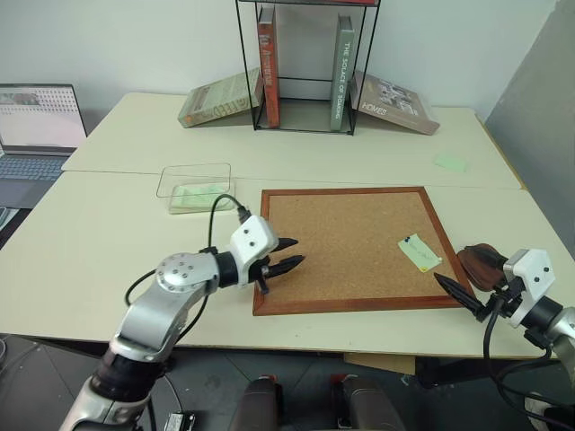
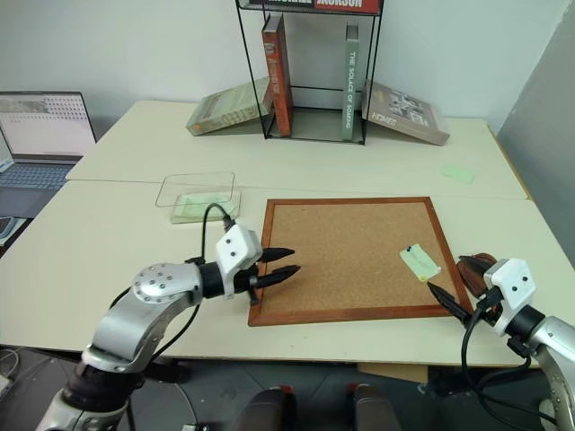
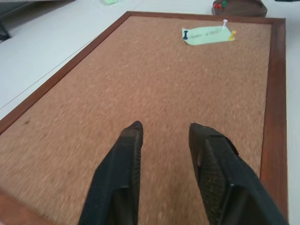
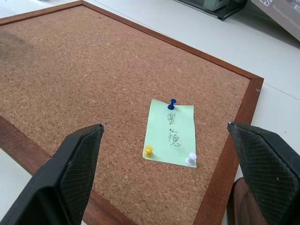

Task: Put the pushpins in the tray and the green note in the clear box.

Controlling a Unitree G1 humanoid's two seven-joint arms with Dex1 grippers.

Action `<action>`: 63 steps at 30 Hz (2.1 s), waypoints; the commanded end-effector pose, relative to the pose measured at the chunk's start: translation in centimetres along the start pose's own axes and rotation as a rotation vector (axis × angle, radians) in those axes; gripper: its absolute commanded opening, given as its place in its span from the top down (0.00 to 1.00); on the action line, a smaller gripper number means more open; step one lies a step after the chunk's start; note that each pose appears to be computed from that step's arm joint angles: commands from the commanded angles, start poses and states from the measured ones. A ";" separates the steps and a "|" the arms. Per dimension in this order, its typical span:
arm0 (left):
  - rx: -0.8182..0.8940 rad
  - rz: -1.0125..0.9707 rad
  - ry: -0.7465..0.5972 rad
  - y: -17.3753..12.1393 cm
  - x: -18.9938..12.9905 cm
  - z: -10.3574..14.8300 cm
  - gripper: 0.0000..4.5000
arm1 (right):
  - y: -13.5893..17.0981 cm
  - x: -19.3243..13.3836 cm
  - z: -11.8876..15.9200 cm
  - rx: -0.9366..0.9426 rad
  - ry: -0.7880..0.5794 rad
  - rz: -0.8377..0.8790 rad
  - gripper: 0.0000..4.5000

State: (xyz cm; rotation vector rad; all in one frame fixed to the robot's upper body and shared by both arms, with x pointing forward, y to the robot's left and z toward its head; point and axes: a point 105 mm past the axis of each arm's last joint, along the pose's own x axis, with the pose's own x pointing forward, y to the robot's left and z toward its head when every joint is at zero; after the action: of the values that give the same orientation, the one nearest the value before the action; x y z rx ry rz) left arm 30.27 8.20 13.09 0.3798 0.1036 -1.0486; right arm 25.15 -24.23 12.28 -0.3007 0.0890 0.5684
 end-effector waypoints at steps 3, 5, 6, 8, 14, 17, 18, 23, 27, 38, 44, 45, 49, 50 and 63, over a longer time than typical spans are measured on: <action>0.021 -0.046 -0.045 -0.4 4.3 1.0 0.92 | 1.0 0.8 0.6 0.002 -0.006 0.010 0.00; 0.019 -0.075 -0.053 -0.8 5.6 1.1 0.98 | 1.4 1.2 0.6 0.010 0.004 0.019 0.00; 0.013 -0.088 -0.057 -0.9 6.3 1.2 1.00 | 1.5 1.4 0.7 0.015 0.001 0.024 0.00; 0.003 -0.099 -0.062 -1.0 7.2 1.2 1.00 | 1.7 1.7 0.9 0.022 -0.001 0.027 0.00; -0.018 -0.138 -0.055 -1.4 9.7 -0.5 1.00 | 1.9 3.7 0.2 0.122 0.073 0.025 0.00; -0.019 -0.138 -0.018 -1.2 10.3 -2.0 1.00 | 1.7 4.8 0.5 0.137 0.071 0.018 0.00; -0.019 -0.142 -0.001 -1.3 10.4 -2.6 1.00 | 1.4 5.2 0.7 0.143 0.066 0.014 0.00; 0.005 -0.171 0.018 -1.7 10.9 -3.5 1.00 | 0.1 7.7 1.0 0.141 0.074 -0.025 0.00; 0.015 -0.169 0.005 -1.6 11.0 -3.3 1.00 | -0.8 8.9 0.3 0.125 0.107 -0.046 0.00; 0.017 -0.184 -0.001 -2.1 10.8 -3.3 1.00 | -2.2 9.7 -1.2 0.145 0.137 -0.117 0.46; 0.021 -0.194 -0.001 -2.4 10.9 -3.2 1.00 | -2.2 9.8 -1.4 0.162 0.134 -0.118 0.72; 0.022 -0.195 -0.001 -2.4 10.9 -3.2 1.00 | -2.2 9.9 -1.4 0.167 0.133 -0.118 0.78; 0.025 -0.197 0.000 -2.5 10.8 -3.2 1.00 | -2.3 9.9 -1.3 0.190 0.124 -0.125 0.93; 0.025 -0.197 0.001 -2.5 10.8 -3.3 1.00 | -2.4 9.9 -1.3 0.192 0.123 -0.127 0.98; 0.025 -0.194 0.031 -2.5 10.6 -3.8 1.00 | -1.6 9.7 1.8 0.131 -0.012 -0.071 0.99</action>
State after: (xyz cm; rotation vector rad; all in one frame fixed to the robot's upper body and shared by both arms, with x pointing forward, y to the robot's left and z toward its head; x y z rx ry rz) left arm 34.38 -0.34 7.36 0.3933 0.1083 -1.2200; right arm 34.29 -21.07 8.76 -0.1349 0.2726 0.4288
